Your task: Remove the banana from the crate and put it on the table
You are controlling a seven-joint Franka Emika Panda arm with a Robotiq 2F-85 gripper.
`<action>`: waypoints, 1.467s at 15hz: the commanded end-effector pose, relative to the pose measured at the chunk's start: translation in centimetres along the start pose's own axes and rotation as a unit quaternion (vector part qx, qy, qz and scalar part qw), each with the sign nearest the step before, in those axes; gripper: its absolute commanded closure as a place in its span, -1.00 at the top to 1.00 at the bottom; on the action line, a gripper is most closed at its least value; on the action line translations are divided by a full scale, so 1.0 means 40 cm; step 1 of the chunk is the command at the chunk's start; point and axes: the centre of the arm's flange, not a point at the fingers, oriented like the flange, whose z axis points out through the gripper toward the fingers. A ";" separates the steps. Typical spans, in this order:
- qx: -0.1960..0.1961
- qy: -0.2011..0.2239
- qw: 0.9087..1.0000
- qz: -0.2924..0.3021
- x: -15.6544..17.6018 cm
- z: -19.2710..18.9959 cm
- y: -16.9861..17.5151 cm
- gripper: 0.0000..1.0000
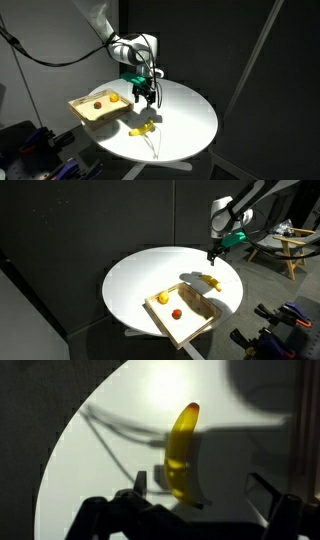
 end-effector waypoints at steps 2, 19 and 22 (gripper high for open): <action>-0.001 -0.016 1.000 -0.026 -0.089 -0.080 -0.011 1.00; 0.007 0.001 0.989 -0.145 -0.297 -0.132 -0.212 1.00; 0.006 0.018 0.991 -0.132 -0.318 -0.150 -0.219 1.00</action>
